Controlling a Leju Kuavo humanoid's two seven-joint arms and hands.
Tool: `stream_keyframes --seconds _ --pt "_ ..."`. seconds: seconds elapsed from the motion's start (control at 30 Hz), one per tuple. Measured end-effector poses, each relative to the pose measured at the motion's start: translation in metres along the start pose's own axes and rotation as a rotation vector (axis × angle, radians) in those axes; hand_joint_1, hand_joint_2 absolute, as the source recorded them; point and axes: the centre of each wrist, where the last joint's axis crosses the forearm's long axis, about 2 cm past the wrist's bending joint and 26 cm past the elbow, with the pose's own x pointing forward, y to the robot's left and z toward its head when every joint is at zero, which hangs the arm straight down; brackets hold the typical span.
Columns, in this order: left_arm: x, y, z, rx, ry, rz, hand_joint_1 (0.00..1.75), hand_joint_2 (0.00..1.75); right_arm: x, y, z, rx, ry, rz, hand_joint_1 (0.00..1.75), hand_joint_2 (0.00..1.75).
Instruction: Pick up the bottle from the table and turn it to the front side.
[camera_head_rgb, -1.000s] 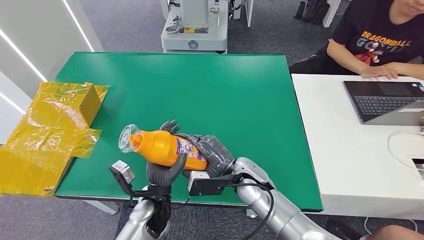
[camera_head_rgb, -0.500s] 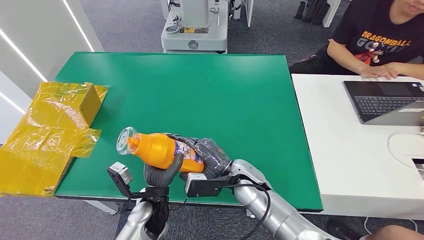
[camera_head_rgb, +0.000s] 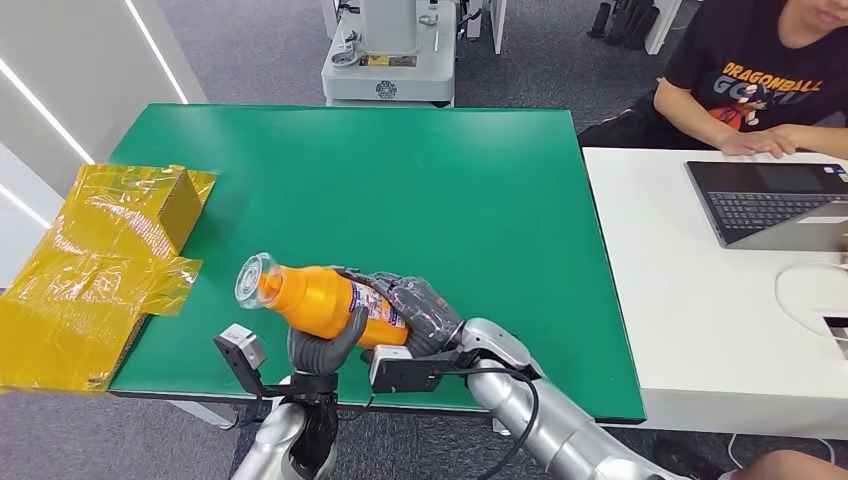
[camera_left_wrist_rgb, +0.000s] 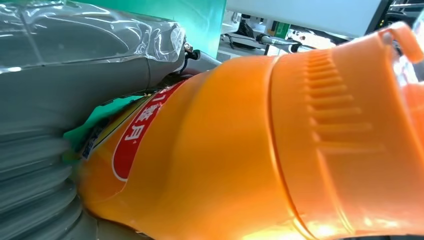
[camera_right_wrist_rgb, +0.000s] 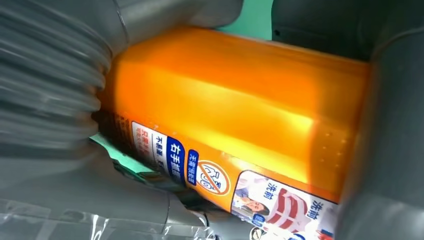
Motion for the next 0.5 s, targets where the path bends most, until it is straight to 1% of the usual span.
stream_keyframes --seconds 0.37,0.5 --pt "-0.001 -0.004 0.0 -0.006 0.006 -0.002 1.75 1.75 0.004 0.016 0.009 -0.045 0.04 -0.007 0.0 1.75" --pt "-0.002 -0.004 0.004 -0.002 0.014 -0.003 1.75 1.75 0.007 0.022 0.013 -0.095 0.058 0.0 0.0 1.75"
